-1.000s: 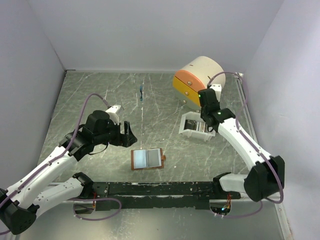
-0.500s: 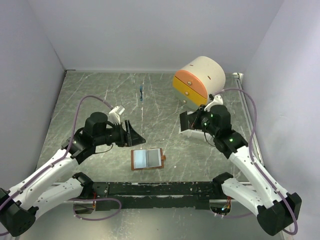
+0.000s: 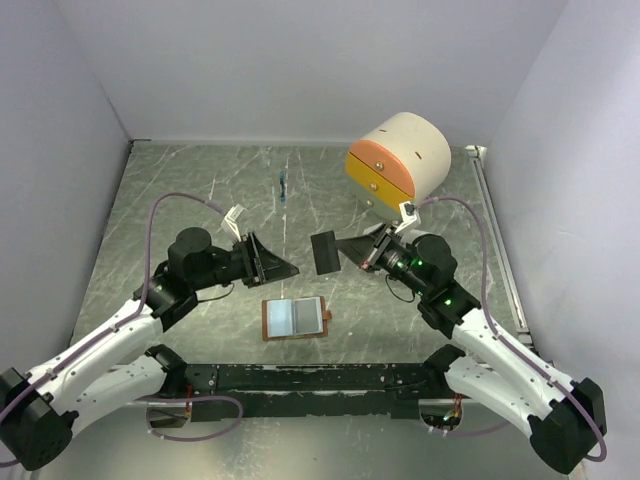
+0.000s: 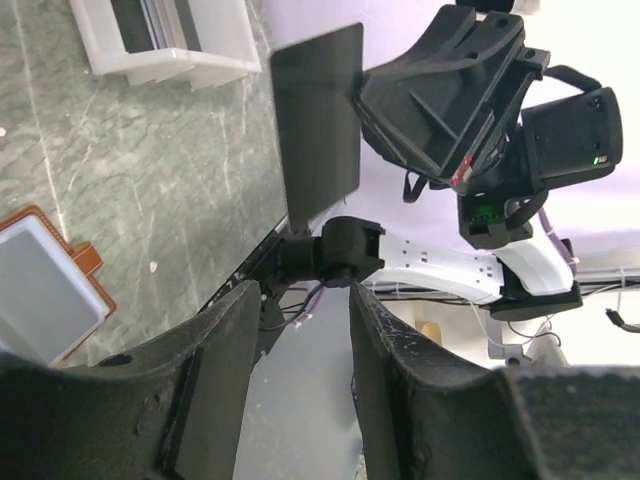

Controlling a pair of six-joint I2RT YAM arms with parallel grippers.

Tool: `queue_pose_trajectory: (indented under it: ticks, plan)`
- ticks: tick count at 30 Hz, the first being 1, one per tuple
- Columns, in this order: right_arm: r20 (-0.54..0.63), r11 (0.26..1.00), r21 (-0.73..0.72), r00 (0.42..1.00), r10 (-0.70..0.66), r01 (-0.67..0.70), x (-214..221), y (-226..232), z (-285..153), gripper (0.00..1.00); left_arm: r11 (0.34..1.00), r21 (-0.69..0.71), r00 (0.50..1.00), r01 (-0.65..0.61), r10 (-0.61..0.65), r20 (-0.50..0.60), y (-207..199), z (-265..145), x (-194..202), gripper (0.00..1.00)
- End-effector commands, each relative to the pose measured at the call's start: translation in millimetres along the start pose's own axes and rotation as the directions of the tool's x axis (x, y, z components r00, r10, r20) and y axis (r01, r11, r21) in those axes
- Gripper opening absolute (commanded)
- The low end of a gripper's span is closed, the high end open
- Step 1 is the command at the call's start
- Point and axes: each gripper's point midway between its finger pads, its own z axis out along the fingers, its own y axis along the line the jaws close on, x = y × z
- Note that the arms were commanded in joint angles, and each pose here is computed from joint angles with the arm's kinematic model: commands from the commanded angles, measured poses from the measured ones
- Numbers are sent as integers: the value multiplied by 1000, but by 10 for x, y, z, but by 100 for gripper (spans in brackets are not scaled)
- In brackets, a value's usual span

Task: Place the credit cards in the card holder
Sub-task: Pick up the credit card from the storage box.

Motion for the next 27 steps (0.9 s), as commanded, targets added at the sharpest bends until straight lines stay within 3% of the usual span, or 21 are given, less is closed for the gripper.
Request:
queue_pose_trajectory:
  ticks: [1,12,16,20,24,27]
  plan:
    - [17,981,-187,998,59,-55,-45,458,-16,0,991,131,1000,6,-8,18,-230,25,-44,50]
    - [-41,967,-237,996,81,-89,194,647,52,0,978,210,998,-21,7,66,-385,18,-135,44]
    - [-50,969,-229,995,82,-92,276,644,95,0,976,217,997,-29,13,76,-411,-4,-145,33]
    - [-56,974,-207,995,84,-94,342,594,123,0,978,206,995,-41,22,93,-395,-36,-149,7]
    - [-60,980,-178,995,77,-86,392,517,129,0,983,173,994,-55,37,105,-342,-70,-142,7]
    - [-52,990,-126,997,57,-63,391,415,118,15,988,143,994,-63,49,98,-286,-81,-121,7]
